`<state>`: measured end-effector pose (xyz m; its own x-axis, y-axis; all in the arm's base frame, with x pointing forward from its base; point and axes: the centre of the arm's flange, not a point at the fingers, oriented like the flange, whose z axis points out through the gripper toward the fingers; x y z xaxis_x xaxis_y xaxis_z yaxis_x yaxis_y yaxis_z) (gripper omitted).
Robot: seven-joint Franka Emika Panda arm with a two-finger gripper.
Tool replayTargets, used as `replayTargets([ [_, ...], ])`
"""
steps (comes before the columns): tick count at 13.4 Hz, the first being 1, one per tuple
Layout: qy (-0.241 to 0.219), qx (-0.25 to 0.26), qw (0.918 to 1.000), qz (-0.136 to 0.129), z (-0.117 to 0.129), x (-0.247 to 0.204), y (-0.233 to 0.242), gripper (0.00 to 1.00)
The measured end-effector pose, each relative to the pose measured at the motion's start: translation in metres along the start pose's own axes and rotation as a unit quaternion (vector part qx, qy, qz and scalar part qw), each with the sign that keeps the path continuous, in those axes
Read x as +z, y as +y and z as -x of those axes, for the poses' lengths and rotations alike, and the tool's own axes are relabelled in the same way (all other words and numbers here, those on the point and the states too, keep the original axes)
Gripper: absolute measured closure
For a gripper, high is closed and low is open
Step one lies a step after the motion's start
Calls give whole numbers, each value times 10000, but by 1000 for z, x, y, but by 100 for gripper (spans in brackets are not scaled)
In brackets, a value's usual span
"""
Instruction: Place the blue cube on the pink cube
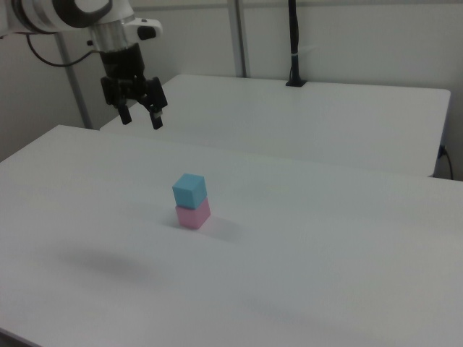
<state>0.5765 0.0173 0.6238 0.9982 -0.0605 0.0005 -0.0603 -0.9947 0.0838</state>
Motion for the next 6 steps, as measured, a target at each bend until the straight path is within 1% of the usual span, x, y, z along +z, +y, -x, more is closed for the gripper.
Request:
replayTargets([
  [3, 29, -118, 9999, -31, 16, -8, -11, 0],
  [6, -54, -126, 9998, -110, 21, -8, -12, 0],
])
